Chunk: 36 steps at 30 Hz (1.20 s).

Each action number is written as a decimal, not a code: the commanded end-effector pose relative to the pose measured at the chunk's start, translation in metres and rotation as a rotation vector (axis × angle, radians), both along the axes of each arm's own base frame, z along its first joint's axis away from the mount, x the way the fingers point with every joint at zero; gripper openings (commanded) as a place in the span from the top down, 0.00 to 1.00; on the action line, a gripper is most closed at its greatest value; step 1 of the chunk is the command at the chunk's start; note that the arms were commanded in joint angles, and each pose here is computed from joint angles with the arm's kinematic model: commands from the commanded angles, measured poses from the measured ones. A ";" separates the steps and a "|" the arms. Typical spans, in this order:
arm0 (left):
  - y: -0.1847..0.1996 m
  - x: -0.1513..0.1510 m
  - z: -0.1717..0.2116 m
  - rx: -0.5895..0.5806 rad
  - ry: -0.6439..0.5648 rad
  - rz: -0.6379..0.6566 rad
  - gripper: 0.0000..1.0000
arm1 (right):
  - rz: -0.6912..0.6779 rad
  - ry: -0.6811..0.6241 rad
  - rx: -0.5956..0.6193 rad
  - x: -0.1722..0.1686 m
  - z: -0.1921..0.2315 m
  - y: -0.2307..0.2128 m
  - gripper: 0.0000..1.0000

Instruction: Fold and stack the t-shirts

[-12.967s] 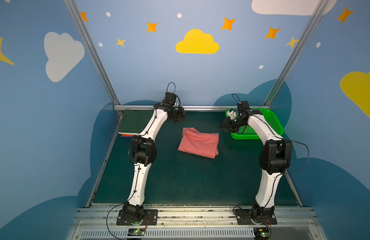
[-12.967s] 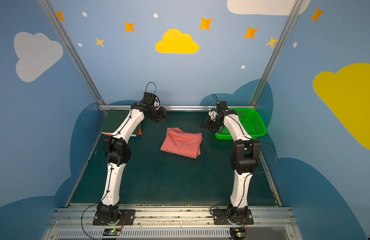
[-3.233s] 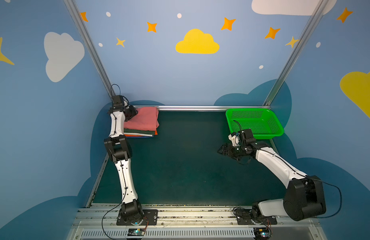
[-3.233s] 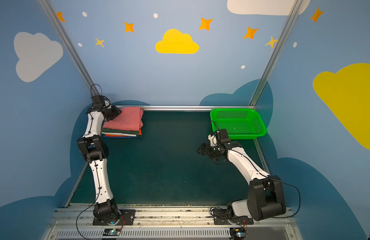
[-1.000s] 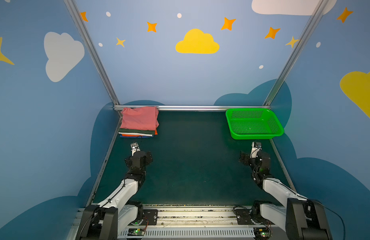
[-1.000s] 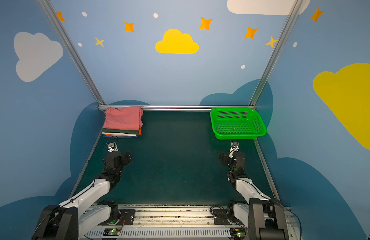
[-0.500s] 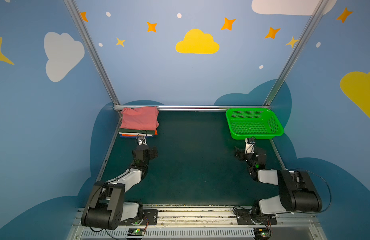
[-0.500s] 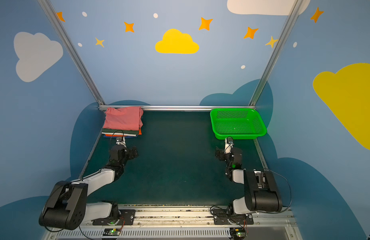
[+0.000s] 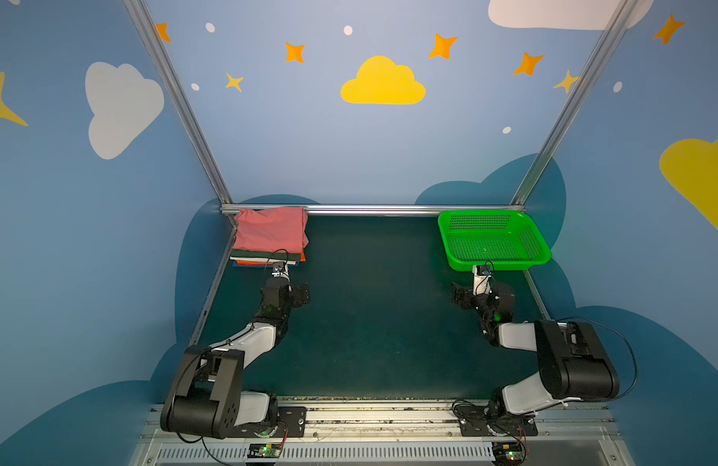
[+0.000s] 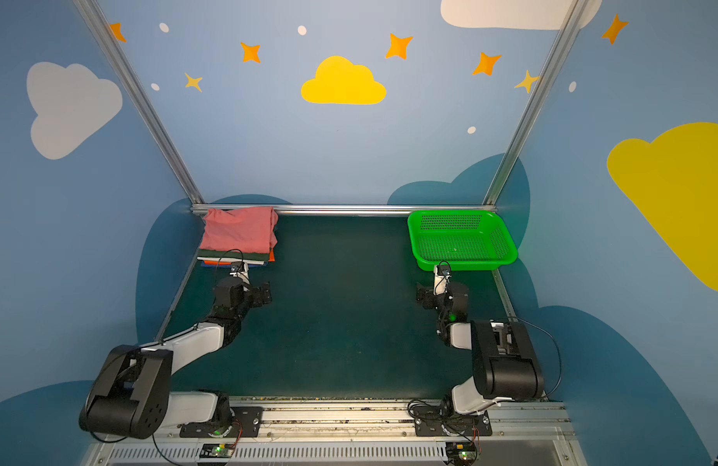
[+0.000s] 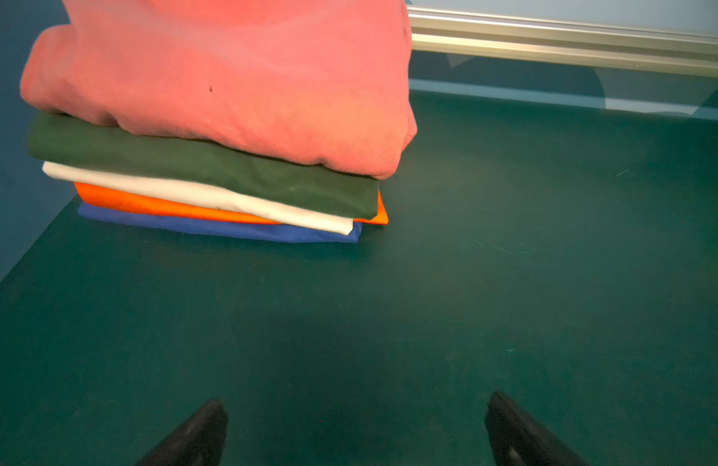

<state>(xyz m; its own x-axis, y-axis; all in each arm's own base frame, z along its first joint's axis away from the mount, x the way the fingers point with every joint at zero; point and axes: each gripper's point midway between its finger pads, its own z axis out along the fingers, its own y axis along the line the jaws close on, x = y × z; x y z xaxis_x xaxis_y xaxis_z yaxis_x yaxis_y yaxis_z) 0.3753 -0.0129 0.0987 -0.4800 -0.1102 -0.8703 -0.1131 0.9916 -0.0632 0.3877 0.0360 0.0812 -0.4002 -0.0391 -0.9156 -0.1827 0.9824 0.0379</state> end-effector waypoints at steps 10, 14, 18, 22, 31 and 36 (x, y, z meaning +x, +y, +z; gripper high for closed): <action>-0.002 0.008 0.000 -0.056 0.028 -0.039 0.00 | 0.010 -0.027 0.000 0.004 0.011 0.000 0.03; 0.004 0.013 -0.003 0.000 0.052 -0.056 0.00 | 0.012 -0.025 0.001 0.003 0.011 0.000 0.03; 0.025 0.016 -0.002 0.007 -0.039 0.014 0.00 | 0.013 -0.025 0.002 0.003 0.011 0.000 0.03; 0.039 0.018 -0.017 -0.046 -0.101 0.091 0.00 | 0.013 -0.025 0.003 0.003 0.011 0.000 0.03; 0.052 0.013 -0.016 -0.026 -0.072 0.147 0.00 | 0.013 -0.025 0.004 0.003 0.011 0.000 0.03; 0.058 0.010 -0.015 -0.023 -0.083 0.193 0.00 | 0.013 -0.025 0.004 0.003 0.011 0.000 0.03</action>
<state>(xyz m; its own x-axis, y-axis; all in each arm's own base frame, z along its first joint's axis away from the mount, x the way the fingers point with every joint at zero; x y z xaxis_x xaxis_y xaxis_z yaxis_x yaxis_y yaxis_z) 0.3849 0.0387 0.0716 -0.4248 -0.1974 -0.8835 -0.2560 0.9623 -0.0919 0.3873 0.0358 0.0809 -0.4018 -0.0369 -0.9150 -0.1873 0.9814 0.0427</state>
